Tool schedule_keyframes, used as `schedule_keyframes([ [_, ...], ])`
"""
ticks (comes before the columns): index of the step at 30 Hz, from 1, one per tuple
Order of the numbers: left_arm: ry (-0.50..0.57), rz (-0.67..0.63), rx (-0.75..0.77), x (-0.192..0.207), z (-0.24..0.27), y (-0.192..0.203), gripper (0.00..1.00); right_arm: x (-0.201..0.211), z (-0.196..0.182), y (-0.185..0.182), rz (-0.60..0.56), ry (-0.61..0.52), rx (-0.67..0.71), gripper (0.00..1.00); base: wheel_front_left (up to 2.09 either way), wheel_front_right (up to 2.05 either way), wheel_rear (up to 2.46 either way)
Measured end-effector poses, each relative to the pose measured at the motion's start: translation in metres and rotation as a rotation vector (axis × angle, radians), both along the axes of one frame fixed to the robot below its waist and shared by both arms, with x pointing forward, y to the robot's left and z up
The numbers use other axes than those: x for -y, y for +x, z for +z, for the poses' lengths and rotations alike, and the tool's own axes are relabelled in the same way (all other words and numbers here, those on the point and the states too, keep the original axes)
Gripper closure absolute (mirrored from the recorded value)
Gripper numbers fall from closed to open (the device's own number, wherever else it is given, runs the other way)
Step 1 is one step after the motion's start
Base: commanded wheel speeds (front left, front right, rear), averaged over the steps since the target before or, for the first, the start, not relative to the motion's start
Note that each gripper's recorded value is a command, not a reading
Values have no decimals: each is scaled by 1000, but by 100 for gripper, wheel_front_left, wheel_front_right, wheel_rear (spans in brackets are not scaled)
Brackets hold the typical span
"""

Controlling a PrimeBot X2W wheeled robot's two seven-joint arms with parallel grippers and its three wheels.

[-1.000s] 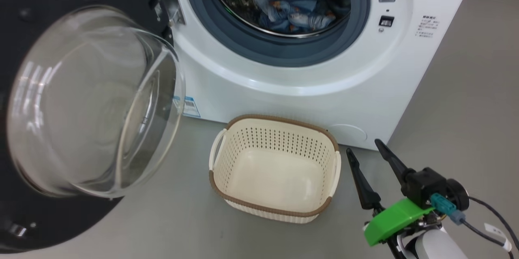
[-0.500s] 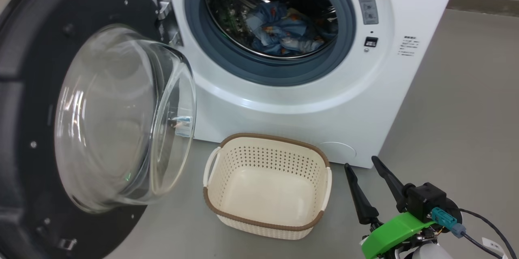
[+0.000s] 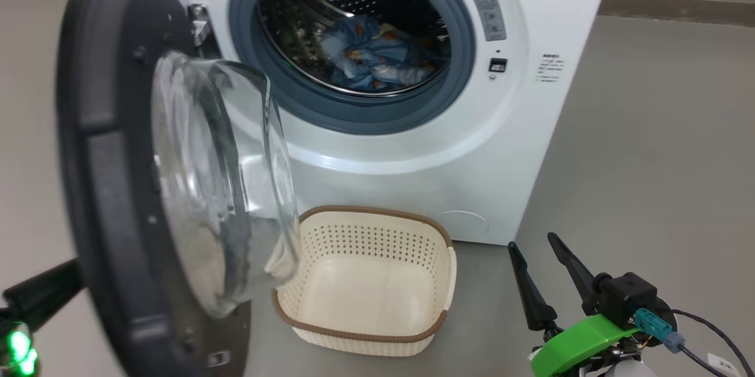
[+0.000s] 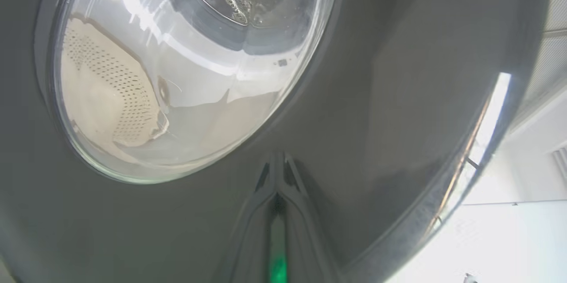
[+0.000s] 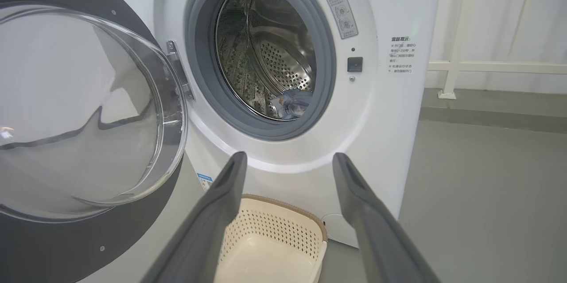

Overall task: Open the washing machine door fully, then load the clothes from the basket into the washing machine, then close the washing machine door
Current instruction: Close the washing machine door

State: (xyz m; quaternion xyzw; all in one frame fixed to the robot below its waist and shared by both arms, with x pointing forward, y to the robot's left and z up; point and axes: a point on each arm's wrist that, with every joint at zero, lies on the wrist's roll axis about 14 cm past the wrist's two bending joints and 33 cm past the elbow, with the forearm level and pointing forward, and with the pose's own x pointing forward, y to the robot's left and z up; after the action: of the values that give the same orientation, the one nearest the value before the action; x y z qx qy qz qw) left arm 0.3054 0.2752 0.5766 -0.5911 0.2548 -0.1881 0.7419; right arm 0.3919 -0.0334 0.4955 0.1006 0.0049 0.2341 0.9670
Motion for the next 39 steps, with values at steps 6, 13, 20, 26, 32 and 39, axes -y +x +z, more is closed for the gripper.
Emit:
schedule_keyframes([
  [6, -32, -44, 61, 38, 19, 14, 100, 16, 1, -3, -46, 2, 3, 0, 0, 0, 0],
  [13, -72, -70, 78, 70, 22, 37, 100, 39, 0, -9, -111, 5, 1, 0, 0, 0, 0],
  [20, -81, -97, 85, 99, 24, 63, 100, 67, 3, -15, -193, 10, 8, 0, 0, 0, 0],
  [26, -71, -141, 84, 125, 26, 85, 100, 93, 4, -23, -270, 12, 13, 0, 0, 0, 0],
  [32, -82, -180, 100, 149, 31, 106, 100, 114, 1, -31, -335, 10, 5, 0, 0, 0, 0],
  [39, -94, -216, 111, 166, 33, 124, 100, 127, -5, -34, -377, 6, -13, 0, 0, 0, 0],
])
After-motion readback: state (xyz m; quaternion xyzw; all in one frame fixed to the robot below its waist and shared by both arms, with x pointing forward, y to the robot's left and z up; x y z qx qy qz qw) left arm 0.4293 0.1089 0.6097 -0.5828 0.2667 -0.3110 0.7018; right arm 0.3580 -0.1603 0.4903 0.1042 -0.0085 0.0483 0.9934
